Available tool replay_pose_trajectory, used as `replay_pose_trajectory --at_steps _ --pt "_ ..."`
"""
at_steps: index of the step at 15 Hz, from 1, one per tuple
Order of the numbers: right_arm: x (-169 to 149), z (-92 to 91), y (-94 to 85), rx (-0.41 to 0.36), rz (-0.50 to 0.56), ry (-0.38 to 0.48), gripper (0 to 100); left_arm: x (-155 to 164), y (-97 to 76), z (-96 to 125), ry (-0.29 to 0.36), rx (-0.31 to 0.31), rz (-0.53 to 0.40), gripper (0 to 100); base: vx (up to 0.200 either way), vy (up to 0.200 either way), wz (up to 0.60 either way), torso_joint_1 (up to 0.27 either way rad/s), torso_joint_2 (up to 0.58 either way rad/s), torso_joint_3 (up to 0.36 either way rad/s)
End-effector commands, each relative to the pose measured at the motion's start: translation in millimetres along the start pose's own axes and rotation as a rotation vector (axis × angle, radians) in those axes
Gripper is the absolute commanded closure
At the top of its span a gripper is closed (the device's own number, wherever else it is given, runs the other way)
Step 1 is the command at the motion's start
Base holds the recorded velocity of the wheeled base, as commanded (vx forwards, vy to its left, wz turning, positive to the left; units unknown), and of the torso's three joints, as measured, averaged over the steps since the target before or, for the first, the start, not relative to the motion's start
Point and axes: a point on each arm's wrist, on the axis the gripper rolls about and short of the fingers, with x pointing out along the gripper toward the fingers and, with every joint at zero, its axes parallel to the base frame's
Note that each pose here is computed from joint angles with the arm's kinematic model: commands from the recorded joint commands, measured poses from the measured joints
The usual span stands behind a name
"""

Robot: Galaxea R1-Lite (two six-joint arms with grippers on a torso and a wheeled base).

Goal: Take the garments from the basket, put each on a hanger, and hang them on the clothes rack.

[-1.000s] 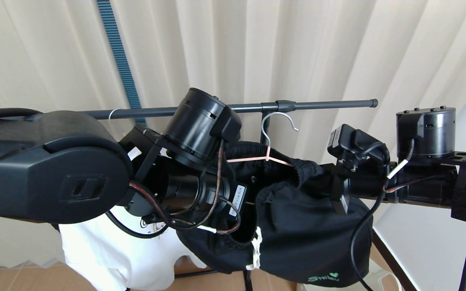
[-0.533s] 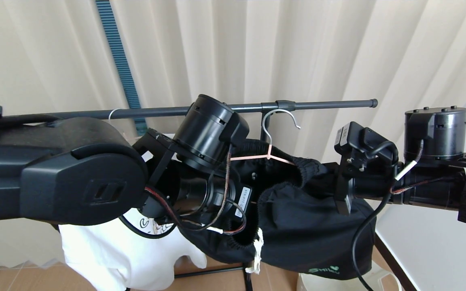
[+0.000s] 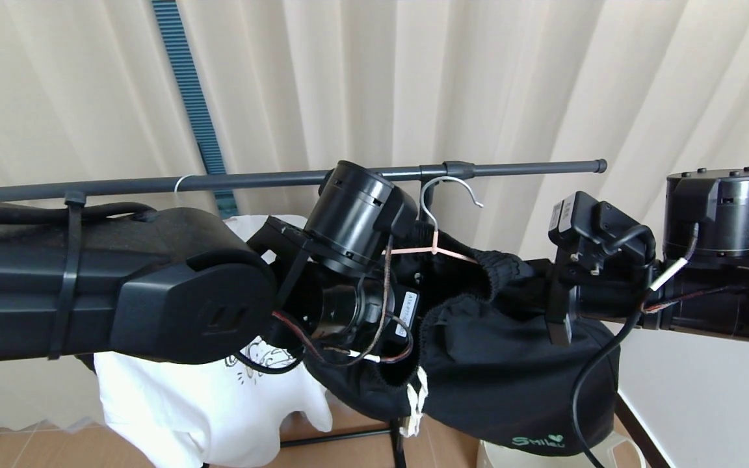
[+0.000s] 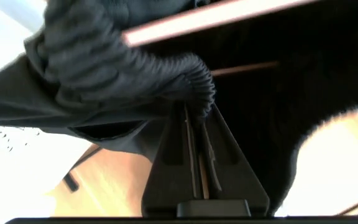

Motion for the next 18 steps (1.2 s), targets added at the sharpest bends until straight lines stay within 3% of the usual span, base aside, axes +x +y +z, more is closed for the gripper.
replay_pose_trajectory --at_steps 1,6,13,18 --pt "-1.4 1.0 0.6 -0.003 -0.001 -0.004 100 7.2 -1.3 -1.5 0.001 -0.001 0.01 0 0.0 0.0 0.0 0.0 0.0 0.0" --pt "-0.6 0.7 0.3 -0.002 0.0 -0.003 100 7.0 -6.5 -2.2 -0.026 -0.001 0.017 0 0.0 0.0 0.0 0.0 0.0 0.0" --pt "0.6 0.8 -0.4 -0.002 0.0 -0.003 100 -28.9 -6.8 -8.9 -0.053 0.012 -0.021 0 0.0 0.0 0.0 0.0 0.0 0.0" --pt "1.4 0.1 -0.5 -0.001 0.001 0.0 100 -36.2 -8.9 -10.8 -0.06 0.024 -0.034 0 0.0 0.0 0.0 0.0 0.0 0.0"
